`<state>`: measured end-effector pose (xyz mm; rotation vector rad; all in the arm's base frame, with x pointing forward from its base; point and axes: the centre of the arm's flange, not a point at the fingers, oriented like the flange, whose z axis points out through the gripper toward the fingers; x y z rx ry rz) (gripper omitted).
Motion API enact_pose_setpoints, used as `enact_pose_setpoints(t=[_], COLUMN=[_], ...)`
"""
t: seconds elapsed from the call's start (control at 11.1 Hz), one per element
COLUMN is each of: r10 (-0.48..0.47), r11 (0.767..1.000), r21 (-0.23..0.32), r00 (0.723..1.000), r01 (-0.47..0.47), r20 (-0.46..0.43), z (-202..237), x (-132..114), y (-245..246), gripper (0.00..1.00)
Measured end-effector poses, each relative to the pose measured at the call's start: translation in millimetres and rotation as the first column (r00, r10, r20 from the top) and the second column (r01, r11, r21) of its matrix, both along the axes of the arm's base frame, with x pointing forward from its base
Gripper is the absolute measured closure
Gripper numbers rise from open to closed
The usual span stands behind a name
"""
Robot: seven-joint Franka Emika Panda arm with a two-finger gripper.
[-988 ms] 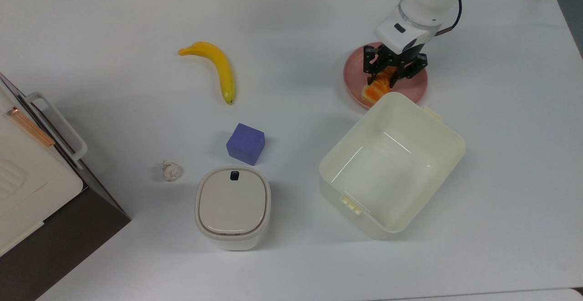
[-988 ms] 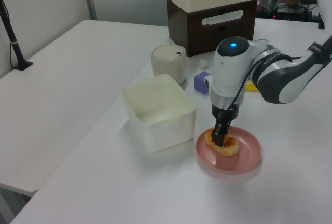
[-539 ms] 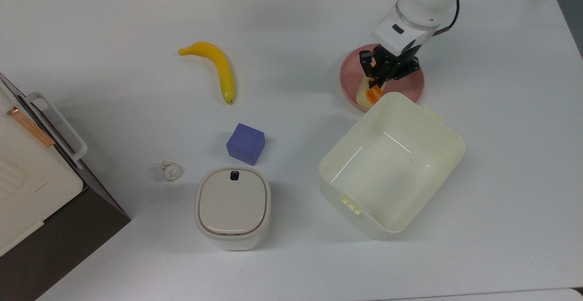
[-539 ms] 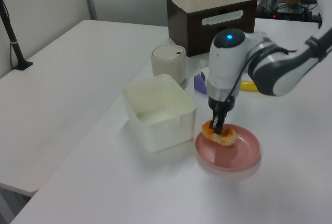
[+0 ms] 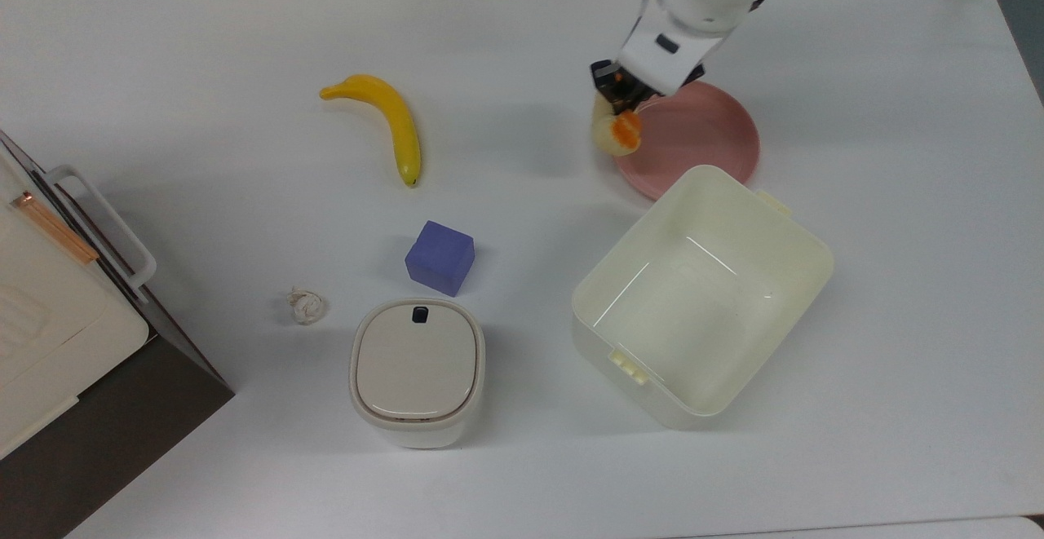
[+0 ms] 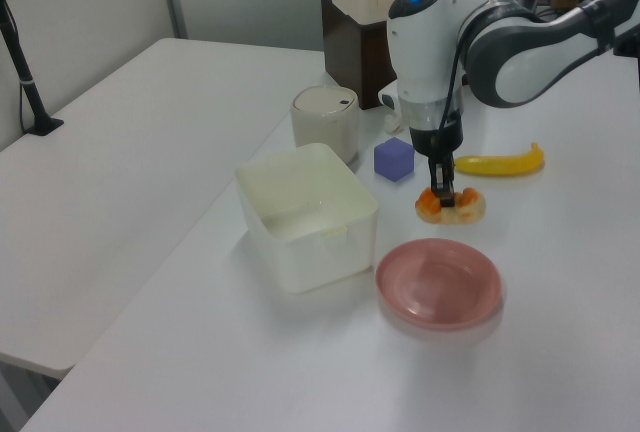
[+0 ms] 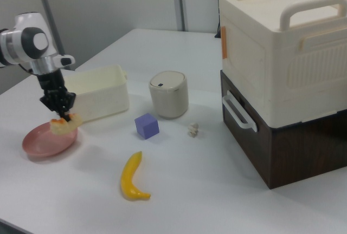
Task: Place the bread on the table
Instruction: 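Lift the bread roll off the plate and carry it beside the plate, then lower the bread roll onto the table and open the gripper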
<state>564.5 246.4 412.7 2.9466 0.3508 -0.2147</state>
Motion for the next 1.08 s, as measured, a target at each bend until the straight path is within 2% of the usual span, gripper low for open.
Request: enact_pose_setpoints(t=[0.36, 0.63, 0.72, 1.08], r10=[-0.024, -0.029, -0.036, -0.123], r11=[0.990, 0.989, 0.989, 0.984], r21=[-0.138, -0.146, -0.146, -0.123], r00=[0.999, 0.999, 0.999, 0.990], r01=[0.020, 0.023, 0.030, 0.132], r20=[-0.033, -0.042, -0.037, 0.073], z=[-34, -57, -57, -16], x=[16, 20, 20, 39], y=[-78, -88, -87, -89], gripper=[0.91, 0.87, 0.77, 0.15])
